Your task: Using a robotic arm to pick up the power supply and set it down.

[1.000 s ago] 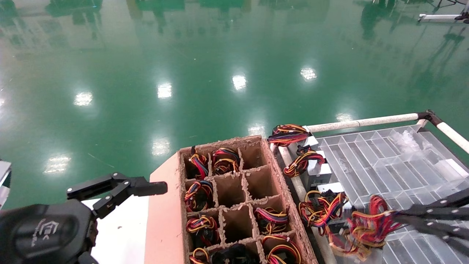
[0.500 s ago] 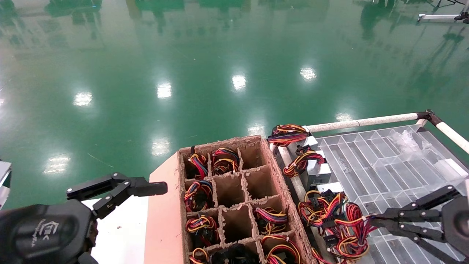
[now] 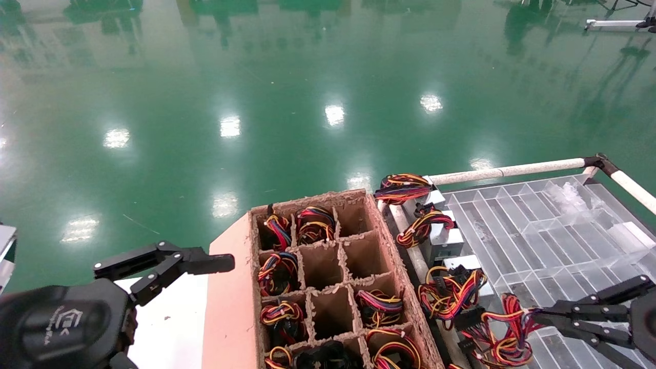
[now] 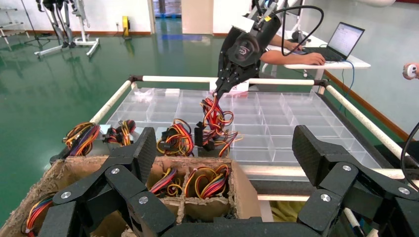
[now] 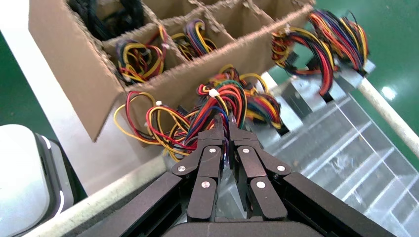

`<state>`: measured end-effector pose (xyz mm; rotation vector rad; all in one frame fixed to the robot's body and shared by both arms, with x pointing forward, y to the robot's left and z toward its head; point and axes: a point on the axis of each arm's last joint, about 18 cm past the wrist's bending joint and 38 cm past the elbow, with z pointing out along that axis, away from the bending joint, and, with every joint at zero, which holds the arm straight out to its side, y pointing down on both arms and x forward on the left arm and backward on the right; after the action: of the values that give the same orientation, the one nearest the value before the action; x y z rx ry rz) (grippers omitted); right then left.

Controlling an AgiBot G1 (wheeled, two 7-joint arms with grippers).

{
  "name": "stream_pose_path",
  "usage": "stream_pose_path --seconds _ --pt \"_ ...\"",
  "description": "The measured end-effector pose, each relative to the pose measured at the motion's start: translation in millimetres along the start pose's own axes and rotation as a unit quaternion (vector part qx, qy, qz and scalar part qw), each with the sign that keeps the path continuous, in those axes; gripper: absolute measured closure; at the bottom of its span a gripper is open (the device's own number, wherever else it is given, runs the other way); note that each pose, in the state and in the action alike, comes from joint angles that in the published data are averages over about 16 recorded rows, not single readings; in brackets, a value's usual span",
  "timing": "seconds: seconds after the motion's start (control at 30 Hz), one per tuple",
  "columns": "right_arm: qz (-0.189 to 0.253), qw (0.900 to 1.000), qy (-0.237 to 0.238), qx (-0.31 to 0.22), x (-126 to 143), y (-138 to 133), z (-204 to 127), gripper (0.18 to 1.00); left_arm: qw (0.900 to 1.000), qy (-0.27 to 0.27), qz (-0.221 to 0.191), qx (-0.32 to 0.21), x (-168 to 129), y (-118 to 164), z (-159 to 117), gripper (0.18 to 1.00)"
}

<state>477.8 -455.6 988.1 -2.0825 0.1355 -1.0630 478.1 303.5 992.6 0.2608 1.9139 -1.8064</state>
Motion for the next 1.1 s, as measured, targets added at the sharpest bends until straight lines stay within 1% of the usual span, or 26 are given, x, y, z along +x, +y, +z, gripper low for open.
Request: stream_pose_path --seconds 0.27,0.57,0.77,0.97,1.1 --pt "0.010 1.000 0.010 -0.007 -0.2 16.8 -2.9 0.983 1.0000 0.000 0.000 0.000 0.0 0.0 0.0 0.184" --pt "0.014 1.000 0.012 -0.001 0.0 16.6 -4.1 0.951 1.0000 0.000 0.000 0.000 -0.1 0.0 -0.1 0.184" --pt "0.027 0.999 0.008 0.033 0.2 5.3 -6.0 0.892 1.0000 0.000 0.000 0.000 -0.1 0.0 -0.1 0.184" --pt "0.052 0.995 -0.003 0.089 -0.4 -10.4 -8.5 0.804 1.0000 0.000 0.000 0.000 -0.1 0.0 -0.1 0.184" --pt "0.066 0.990 -0.013 0.124 -1.5 -19.9 -8.2 0.711 1.0000 0.000 0.000 0.000 -0.1 0.0 -0.1 0.184"
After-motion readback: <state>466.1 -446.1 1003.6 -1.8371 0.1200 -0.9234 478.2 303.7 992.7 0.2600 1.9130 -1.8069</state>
